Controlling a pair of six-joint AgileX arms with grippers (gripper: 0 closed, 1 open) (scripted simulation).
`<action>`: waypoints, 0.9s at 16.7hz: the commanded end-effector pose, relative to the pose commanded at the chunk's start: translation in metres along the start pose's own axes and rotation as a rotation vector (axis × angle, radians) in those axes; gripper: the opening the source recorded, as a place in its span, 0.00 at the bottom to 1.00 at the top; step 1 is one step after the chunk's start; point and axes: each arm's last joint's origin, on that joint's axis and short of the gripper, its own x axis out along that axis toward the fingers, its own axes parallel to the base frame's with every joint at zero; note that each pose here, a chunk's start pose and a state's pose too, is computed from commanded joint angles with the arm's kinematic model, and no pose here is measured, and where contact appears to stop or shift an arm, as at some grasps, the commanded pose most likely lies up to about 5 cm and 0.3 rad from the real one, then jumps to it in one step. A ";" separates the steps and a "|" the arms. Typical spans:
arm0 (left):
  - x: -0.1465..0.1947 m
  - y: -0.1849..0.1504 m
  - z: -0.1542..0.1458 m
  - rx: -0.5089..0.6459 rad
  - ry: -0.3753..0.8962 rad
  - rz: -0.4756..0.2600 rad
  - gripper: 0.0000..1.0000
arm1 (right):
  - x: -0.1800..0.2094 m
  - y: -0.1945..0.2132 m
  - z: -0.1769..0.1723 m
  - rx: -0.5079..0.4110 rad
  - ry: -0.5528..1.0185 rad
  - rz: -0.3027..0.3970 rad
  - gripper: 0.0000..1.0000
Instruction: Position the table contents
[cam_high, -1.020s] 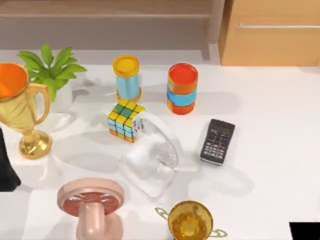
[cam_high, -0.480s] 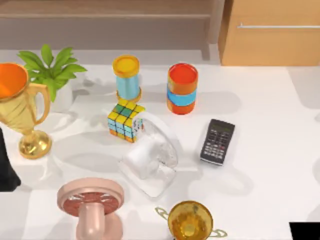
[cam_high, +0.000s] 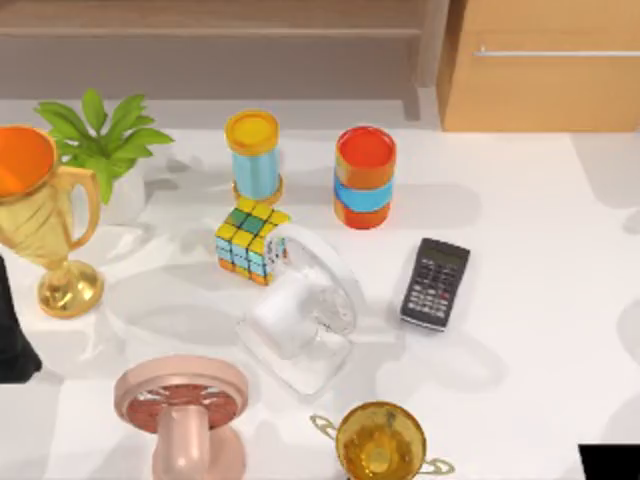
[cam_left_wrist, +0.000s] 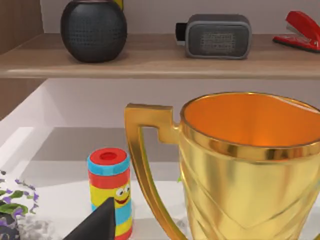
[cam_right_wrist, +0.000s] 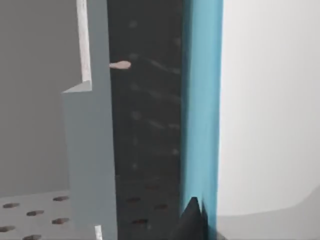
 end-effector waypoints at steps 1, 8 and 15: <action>0.000 0.000 0.000 0.000 0.000 0.000 1.00 | 0.004 0.001 0.000 0.000 0.001 0.000 0.00; 0.000 0.000 0.000 0.000 0.000 0.000 1.00 | 0.020 -0.002 0.000 0.008 0.000 -0.012 0.00; 0.000 0.000 0.000 0.000 0.000 0.000 1.00 | 0.020 -0.002 0.000 0.008 0.000 -0.012 0.53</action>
